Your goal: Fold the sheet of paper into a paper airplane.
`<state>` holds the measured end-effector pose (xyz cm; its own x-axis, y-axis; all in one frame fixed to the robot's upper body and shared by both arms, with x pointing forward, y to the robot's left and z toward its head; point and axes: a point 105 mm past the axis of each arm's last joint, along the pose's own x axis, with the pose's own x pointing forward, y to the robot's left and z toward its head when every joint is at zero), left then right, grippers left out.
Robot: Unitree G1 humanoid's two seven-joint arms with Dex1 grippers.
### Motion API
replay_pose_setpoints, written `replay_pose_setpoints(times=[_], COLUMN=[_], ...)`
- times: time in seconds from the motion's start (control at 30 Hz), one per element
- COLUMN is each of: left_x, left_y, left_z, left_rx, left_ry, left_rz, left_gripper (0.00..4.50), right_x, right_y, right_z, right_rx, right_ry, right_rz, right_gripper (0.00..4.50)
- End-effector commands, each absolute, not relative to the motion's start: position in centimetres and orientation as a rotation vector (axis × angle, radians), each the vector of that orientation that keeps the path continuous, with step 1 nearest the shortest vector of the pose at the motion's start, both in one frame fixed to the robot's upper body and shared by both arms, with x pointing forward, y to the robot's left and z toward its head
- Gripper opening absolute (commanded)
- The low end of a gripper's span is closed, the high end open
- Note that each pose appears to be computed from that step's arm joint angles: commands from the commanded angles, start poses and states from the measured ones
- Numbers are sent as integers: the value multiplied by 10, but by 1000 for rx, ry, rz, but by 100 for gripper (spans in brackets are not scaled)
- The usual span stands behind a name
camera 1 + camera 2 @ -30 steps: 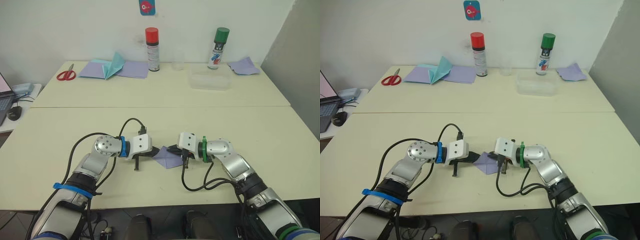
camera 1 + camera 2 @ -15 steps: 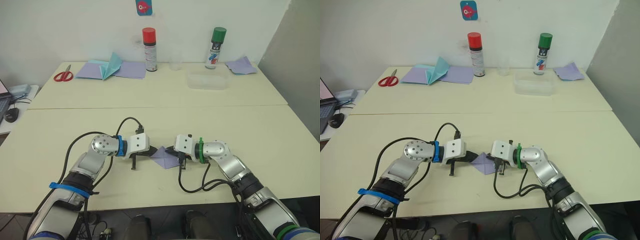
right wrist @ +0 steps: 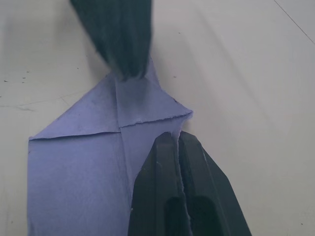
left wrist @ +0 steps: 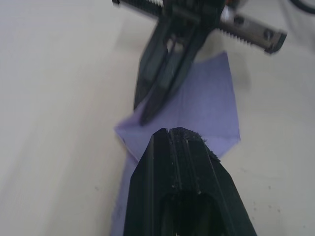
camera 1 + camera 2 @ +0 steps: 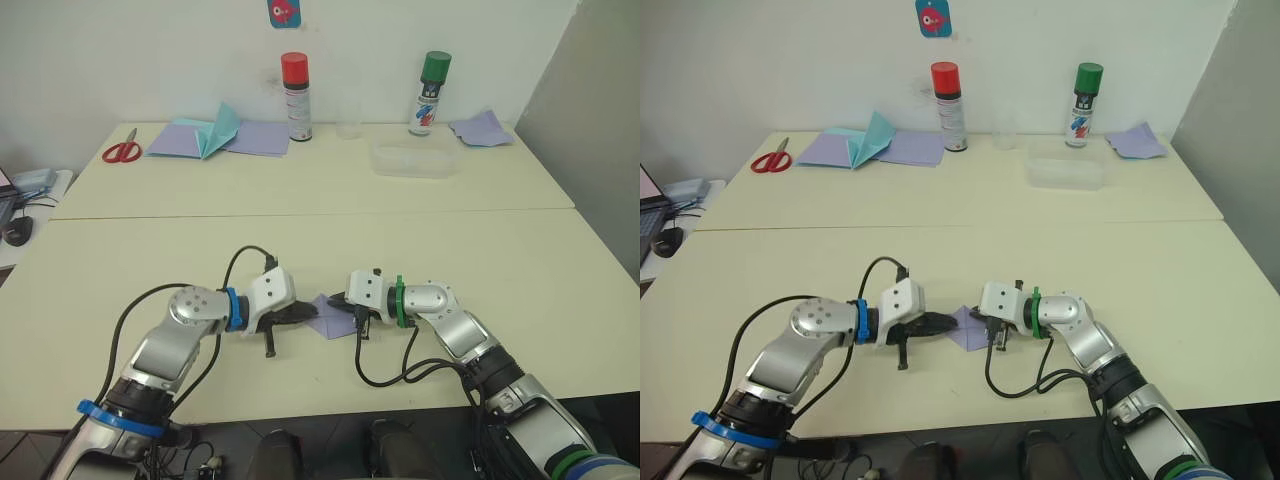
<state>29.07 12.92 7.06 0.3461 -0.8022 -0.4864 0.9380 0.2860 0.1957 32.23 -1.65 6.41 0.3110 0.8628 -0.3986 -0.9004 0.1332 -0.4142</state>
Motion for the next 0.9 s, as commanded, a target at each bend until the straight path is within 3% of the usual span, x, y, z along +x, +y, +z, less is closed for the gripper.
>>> replay_pose_setpoints(times=[0.03,0.3,0.53,0.63,0.8,0.9], left_x=[295,292,285,280,283,284], left_y=[137,136,143,144,146,147], left_z=[63,41,27,18,14,14], left_rx=[519,268,283,297,325,329], left_ry=[333,468,595,639,630,626], left_rz=[-1147,-1104,-1100,-1103,-1075,-1066], left_gripper=[0,0,0,0,0,0], right_x=[324,321,320,323,325,310], right_y=[-21,-23,-25,-25,-36,-36], right_z=[59,58,63,77,105,121], right_rx=[-668,-672,-645,-587,-529,-464], right_ry=[102,109,108,72,-12,-80], right_rz=[1274,1283,1279,1252,1188,1228], right_gripper=[7,7,7,59,223,325])
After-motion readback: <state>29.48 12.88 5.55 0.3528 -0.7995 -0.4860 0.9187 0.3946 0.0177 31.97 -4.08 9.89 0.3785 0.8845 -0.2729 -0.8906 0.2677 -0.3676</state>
